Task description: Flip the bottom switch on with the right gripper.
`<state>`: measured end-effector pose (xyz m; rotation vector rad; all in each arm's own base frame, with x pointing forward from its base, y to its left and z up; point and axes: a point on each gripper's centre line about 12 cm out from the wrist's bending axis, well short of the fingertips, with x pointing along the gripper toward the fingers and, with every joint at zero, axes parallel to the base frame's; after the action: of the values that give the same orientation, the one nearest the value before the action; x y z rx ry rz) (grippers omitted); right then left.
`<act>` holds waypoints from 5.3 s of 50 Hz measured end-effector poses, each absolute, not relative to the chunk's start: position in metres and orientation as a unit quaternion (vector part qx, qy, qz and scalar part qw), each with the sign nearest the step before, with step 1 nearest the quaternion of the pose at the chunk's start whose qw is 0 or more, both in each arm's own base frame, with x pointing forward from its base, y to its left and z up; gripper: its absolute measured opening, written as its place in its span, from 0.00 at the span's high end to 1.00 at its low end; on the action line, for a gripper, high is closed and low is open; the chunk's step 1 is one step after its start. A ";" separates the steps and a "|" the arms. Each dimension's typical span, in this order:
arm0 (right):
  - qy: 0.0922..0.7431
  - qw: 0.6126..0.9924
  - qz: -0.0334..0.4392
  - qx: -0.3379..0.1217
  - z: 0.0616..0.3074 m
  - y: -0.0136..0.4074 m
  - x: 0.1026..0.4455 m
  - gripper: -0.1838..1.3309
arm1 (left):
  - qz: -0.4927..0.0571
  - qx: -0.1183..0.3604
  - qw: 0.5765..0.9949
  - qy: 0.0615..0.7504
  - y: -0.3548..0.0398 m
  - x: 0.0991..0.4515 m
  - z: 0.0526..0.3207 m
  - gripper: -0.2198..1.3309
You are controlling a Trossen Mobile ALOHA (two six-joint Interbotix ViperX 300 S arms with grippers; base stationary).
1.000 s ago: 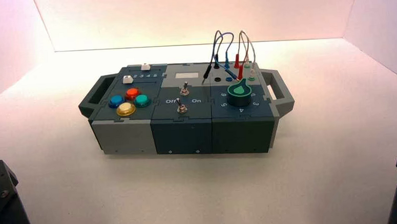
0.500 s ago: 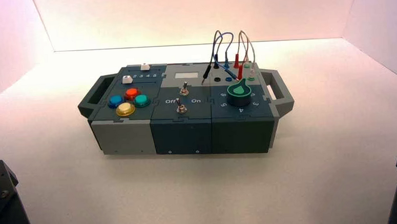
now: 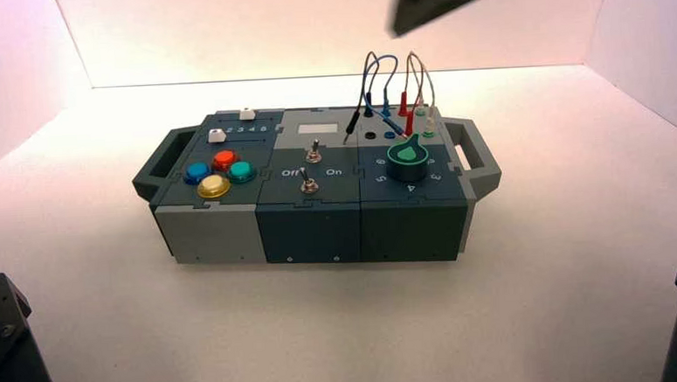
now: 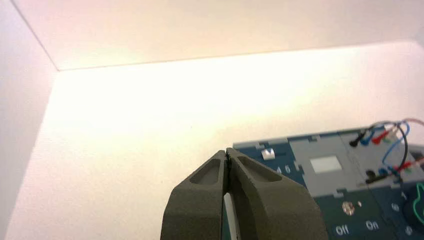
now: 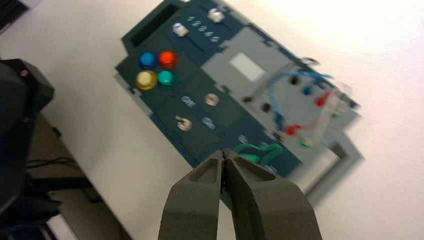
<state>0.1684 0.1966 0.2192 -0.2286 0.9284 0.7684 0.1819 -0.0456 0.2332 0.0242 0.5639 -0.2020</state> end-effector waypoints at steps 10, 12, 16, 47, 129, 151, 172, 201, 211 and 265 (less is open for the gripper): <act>0.468 0.781 0.395 -0.124 0.207 0.253 0.171 0.97 | -0.107 0.016 0.953 0.282 -0.049 0.182 0.232 0.96; 0.473 0.774 0.400 -0.129 0.203 0.263 0.171 0.97 | -0.106 0.015 0.953 0.282 -0.048 0.182 0.232 0.96; 0.483 0.762 0.408 -0.139 0.195 0.280 0.170 0.97 | -0.106 0.016 0.953 0.283 -0.048 0.182 0.232 0.96; 0.529 0.721 0.408 -0.181 0.156 0.320 0.172 0.97 | -0.111 0.059 0.868 0.480 -0.073 0.213 0.167 0.96; 0.559 0.713 0.371 -0.204 0.116 0.302 0.187 0.97 | -0.085 0.091 0.765 0.632 -0.099 0.282 0.064 0.97; 0.568 0.708 0.365 -0.207 0.105 0.311 0.196 0.97 | -0.084 0.092 0.763 0.634 -0.099 0.281 0.063 0.97; 0.572 0.707 0.361 -0.208 0.103 0.309 0.199 0.98 | -0.084 0.092 0.762 0.636 -0.099 0.283 0.063 0.96; 0.576 0.711 0.350 -0.203 0.110 0.292 0.201 0.98 | -0.082 0.096 0.755 0.643 -0.100 0.286 0.061 0.97; 0.574 0.712 0.349 -0.203 0.109 0.291 0.202 0.98 | -0.083 0.097 0.755 0.644 -0.100 0.285 0.060 0.97; 0.562 0.741 0.329 -0.165 0.156 0.235 0.196 0.97 | -0.087 0.087 0.771 0.625 -0.100 0.282 0.071 0.97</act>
<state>0.1956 0.2351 0.1556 -0.3623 1.2313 0.7205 0.2816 -0.1000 0.0705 0.1894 1.3544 -0.1889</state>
